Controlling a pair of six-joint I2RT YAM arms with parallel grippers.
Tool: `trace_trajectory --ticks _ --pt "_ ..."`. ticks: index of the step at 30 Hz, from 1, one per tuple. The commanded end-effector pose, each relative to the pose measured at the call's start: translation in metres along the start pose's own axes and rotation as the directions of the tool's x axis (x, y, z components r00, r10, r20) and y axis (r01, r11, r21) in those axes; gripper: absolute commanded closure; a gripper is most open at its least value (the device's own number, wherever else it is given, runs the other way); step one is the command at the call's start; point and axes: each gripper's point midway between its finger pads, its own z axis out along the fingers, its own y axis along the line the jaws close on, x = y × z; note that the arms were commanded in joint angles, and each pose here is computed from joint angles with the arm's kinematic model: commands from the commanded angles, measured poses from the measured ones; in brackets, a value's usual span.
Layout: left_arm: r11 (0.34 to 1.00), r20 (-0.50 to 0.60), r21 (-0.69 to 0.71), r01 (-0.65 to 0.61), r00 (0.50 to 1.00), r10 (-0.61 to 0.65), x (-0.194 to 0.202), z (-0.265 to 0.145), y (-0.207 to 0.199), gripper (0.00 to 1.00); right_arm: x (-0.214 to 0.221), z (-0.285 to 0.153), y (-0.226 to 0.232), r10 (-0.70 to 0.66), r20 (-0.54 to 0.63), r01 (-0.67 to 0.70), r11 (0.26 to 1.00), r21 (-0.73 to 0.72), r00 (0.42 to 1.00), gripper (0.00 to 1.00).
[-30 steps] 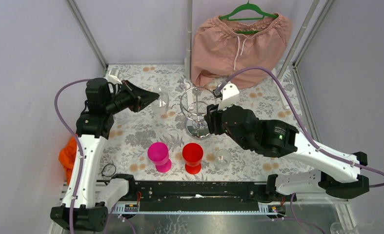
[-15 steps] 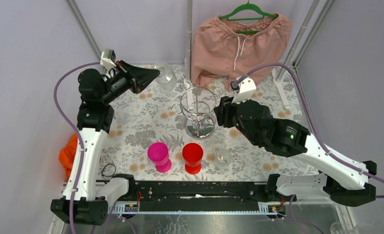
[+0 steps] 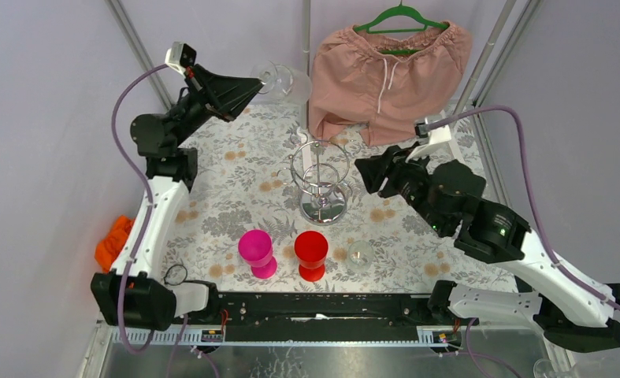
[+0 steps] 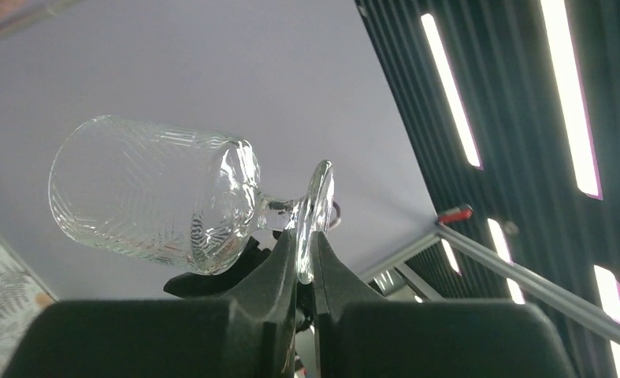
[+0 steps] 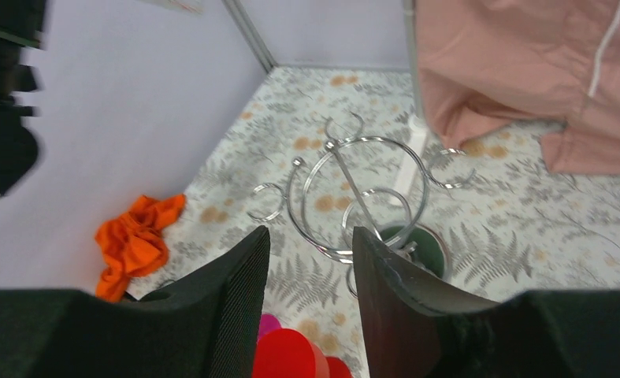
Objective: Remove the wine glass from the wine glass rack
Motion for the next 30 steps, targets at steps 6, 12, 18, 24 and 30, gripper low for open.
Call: trace_trajectory --ticks 6,12,18,24,30 --pt "0.926 -0.124 0.376 -0.024 0.989 0.076 0.024 0.000 -0.055 1.00 -0.055 -0.007 0.034 0.055 0.122 -0.035 0.986 -0.161 0.991 0.47" --pt "0.890 -0.151 0.456 -0.005 0.985 0.082 0.017 0.001 -0.059 1.00 -0.071 0.005 0.037 0.047 0.126 -0.027 0.987 -0.156 0.991 0.48" --pt "0.856 -0.168 0.515 0.047 0.985 0.047 0.009 -0.002 -0.055 1.00 -0.089 0.025 0.039 0.077 0.122 -0.055 0.982 -0.179 0.990 0.48" --pt "0.861 -0.176 0.508 0.029 0.982 0.070 0.012 -0.003 -0.054 1.00 -0.095 0.050 0.026 0.150 0.079 -0.129 0.966 -0.224 0.986 0.47" --pt "0.862 -0.181 0.506 0.024 0.980 0.079 0.010 -0.003 -0.055 1.00 -0.088 0.081 -0.002 0.291 0.006 -0.271 0.899 -0.345 0.957 0.47"
